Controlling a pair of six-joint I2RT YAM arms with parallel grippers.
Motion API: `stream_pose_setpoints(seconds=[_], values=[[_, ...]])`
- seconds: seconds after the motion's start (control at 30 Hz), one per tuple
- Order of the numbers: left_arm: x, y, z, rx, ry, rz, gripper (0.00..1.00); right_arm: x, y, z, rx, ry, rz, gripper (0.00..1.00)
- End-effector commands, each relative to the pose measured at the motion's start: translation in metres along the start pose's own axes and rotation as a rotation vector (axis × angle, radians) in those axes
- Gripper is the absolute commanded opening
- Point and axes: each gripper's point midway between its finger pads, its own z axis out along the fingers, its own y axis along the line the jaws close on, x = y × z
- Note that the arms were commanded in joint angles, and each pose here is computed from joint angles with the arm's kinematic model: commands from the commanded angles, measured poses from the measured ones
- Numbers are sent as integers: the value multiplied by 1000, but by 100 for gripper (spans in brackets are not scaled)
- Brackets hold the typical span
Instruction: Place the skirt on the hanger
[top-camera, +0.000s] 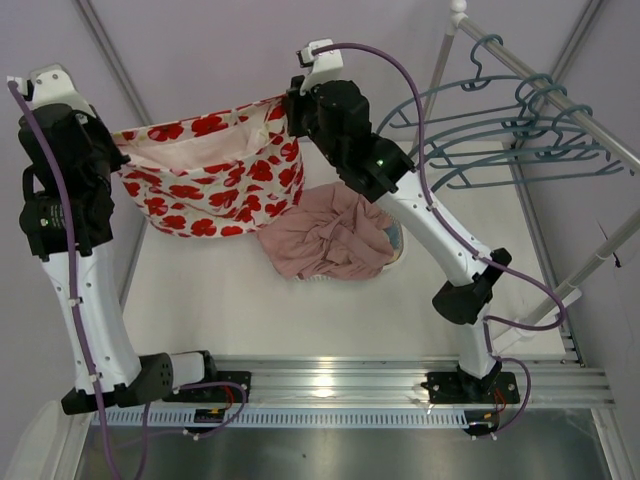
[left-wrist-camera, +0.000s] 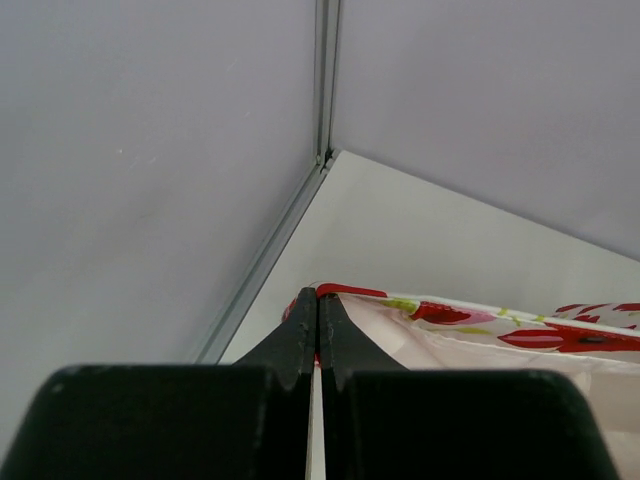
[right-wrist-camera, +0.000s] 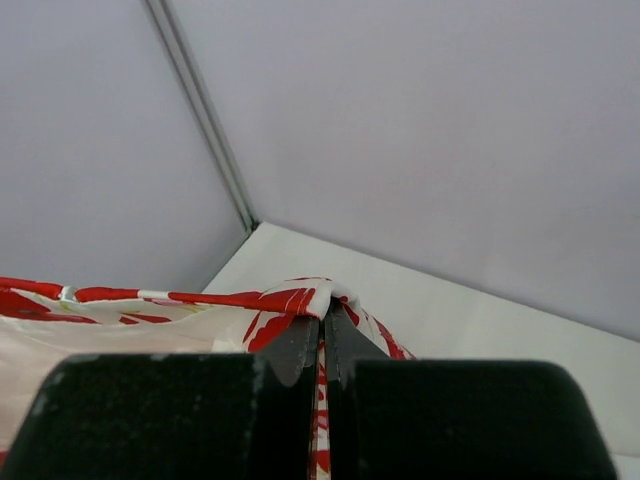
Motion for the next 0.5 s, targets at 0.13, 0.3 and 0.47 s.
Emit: stream_pose_setpoints(seconds=[0.13, 0.3, 0.47], values=[[-5, 15, -14, -6, -22, 10, 0, -28, 11, -21, -119, -27, -14, 0], [-7, 30, -24, -77, -39, -14, 0, -33, 17, -36, -172, -2, -14, 0], [-26, 74, -46, -304, -119, -80, 0, -39, 49, -71, -395, 78, 16, 0]])
